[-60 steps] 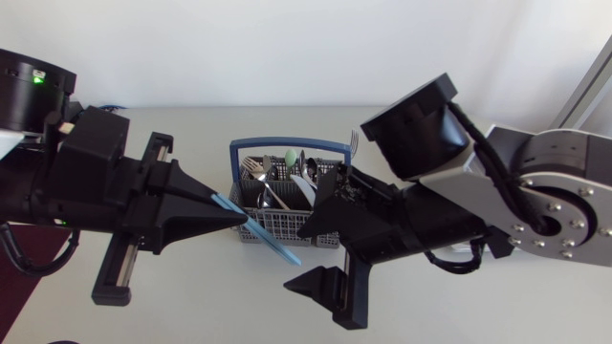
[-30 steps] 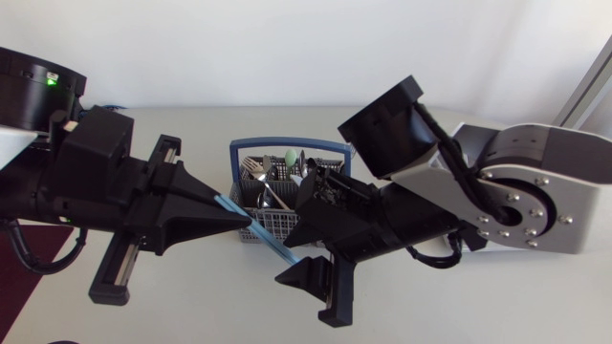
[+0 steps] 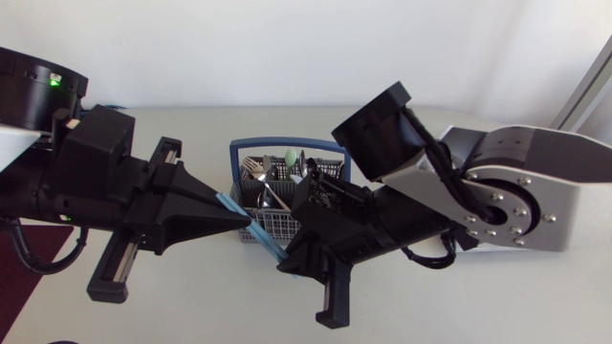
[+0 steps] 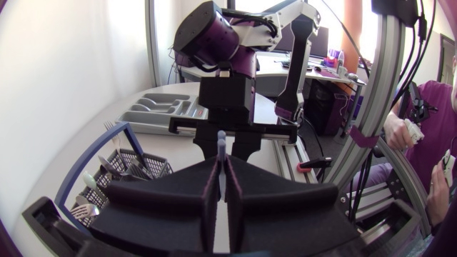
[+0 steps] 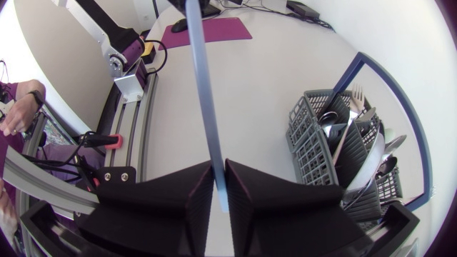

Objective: Sort the cutlery from the basket into the organizer compartments.

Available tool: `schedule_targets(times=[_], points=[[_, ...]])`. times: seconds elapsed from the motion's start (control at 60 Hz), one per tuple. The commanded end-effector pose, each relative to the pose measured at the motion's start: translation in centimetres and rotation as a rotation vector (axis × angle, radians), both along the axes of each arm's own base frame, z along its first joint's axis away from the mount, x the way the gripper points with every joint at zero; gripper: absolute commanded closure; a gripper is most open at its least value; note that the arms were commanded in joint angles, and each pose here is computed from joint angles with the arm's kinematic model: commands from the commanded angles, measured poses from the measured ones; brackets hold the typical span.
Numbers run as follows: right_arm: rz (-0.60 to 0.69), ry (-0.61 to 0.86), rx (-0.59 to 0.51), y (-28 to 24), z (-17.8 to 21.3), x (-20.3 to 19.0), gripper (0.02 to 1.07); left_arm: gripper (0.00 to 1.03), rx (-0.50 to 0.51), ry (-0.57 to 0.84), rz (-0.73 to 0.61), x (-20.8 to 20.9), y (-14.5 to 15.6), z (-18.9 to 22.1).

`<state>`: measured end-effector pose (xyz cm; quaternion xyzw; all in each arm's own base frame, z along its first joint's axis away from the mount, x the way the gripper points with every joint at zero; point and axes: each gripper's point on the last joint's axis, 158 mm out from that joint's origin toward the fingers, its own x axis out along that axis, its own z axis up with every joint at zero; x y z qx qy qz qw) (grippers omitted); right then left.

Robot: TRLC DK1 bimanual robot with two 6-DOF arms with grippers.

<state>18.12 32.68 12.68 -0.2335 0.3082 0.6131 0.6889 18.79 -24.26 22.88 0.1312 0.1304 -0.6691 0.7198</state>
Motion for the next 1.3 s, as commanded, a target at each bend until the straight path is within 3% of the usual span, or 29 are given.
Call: schedule_targets(times=[0.0, 0.15, 0.233, 0.333, 0.5, 0.683, 0.817, 0.917, 1.067, 1.283], points=[[0.013, 0.0, -0.011, -0.1, 0.0, -0.3, 0.97, 1.0, -0.003, 0.023, 0.014, 0.4, 0.1, -0.2], [0.015, 0.007, -0.022, -0.4, -0.4, -0.6, 0.97, 0.77, -0.012, 0.04, 0.028, 0.5, 0.1, 0.1], [0.016, 0.011, -0.03, -0.5, -0.7, -0.7, 0.99, 0.55, -0.034, 0.041, 0.05, 0.9, 0.1, 1.0], [0.013, 0.011, -0.044, -0.8, -1.2, -0.8, 0.99, 0.38, -0.088, 0.029, 0.09, 1.9, 0.0, 3.3], [0.013, 0.028, -0.085, -1.7, -2.7, -1.3, 0.99, 0.29, -0.187, -0.014, 0.2, 4.8, 1.2, 8.4], [-0.03, 0.025, -0.12, -3.8, -3.4, -1.3, 0.99, 0.26, -0.27, -0.043, 0.334, 7.8, 3.9, 13.3], [-0.121, -0.002, -0.103, -6.3, -1.9, 0.2, 0.99, 0.26, -0.255, -0.022, 0.432, 10.1, 5.2, 13.2], [-0.231, -0.021, -0.089, -9.1, -0.5, 2.2, 0.98, 0.26, -0.186, 0.055, 0.471, 11.1, 5.2, 10.5], [-0.415, -0.058, -0.071, -14.1, 1.8, 5.5, 0.98, 0.31, 0.0, 0.123, 0.564, 11.7, 4.8, 4.5], [-0.69, -0.023, -0.073, -21.5, 2.3, 10.7, 0.98, 0.35, 0.215, 0.094, 0.656, 11.3, 3.3, -1.0]])
